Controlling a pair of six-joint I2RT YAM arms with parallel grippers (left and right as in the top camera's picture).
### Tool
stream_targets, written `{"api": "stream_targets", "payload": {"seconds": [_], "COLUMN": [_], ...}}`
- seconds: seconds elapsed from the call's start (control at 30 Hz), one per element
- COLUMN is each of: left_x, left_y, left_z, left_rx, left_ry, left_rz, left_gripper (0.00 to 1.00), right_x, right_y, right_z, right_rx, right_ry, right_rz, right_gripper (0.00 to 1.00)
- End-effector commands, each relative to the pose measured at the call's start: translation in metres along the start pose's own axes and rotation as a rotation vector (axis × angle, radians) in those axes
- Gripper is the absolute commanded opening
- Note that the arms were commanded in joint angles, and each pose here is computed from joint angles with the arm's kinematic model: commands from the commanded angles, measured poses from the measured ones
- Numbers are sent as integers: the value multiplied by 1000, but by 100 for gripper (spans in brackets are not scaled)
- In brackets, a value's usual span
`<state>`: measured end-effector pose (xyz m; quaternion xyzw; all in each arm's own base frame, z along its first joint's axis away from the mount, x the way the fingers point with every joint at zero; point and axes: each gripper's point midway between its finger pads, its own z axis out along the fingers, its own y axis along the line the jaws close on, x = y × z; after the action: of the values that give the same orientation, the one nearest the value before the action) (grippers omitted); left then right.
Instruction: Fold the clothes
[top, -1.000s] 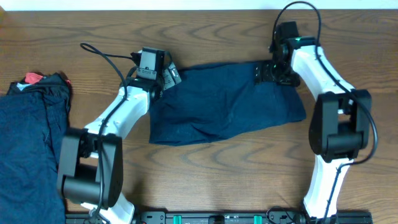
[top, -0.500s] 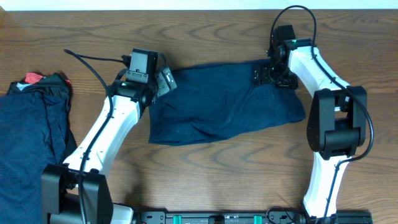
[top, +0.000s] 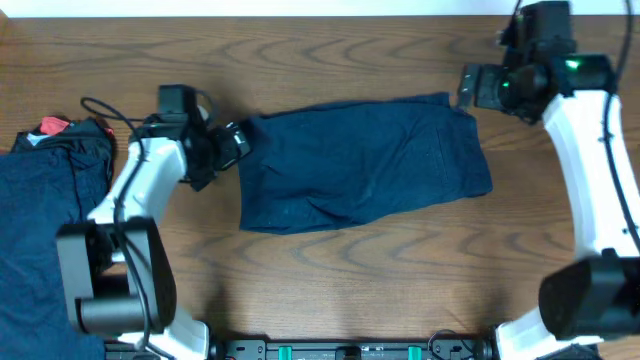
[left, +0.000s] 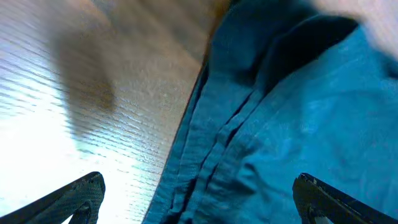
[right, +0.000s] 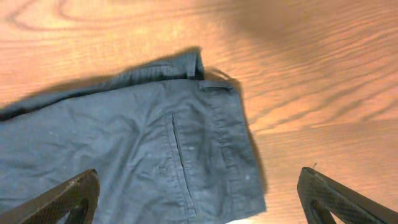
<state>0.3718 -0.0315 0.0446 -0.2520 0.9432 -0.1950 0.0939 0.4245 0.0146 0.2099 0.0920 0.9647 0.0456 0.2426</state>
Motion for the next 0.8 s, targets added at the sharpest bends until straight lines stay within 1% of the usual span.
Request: {"api": "stream_targets", "payload": {"seconds": [0.0, 0.1, 0.17, 0.27, 0.33, 0.43, 0.57, 0.77], "left_x": [18, 30, 40, 58, 69, 85, 102, 102], "left_y": [-11, -7, 0, -4, -4, 0, -2, -36], "left_z": [15, 30, 42, 54, 65, 81, 97, 99], "left_rx": [151, 189, 188, 277, 316, 327, 348, 503], "left_ry": [142, 222, 279, 376, 434, 506, 563, 556], "left_rz": [59, 77, 74, 85, 72, 43, 57, 96], "left_gripper": [98, 98, 98, 98, 98, 98, 98, 98], "right_x": [0, 0, 0, 1, 2, 2, 3, 6], "right_y": [-1, -1, -1, -1, -1, -1, -1, -1], "right_z": [-6, -12, -13, -13, -13, -13, -13, -13], "right_rx": [6, 4, 3, 5, 5, 4, 4, 0], "right_ry": [-6, -16, -18, -11, -10, -11, -5, 9], "right_rz": [-15, -15, -15, -15, -15, -16, -19, -18], "right_gripper": [99, 99, 99, 99, 99, 99, 99, 99]}}
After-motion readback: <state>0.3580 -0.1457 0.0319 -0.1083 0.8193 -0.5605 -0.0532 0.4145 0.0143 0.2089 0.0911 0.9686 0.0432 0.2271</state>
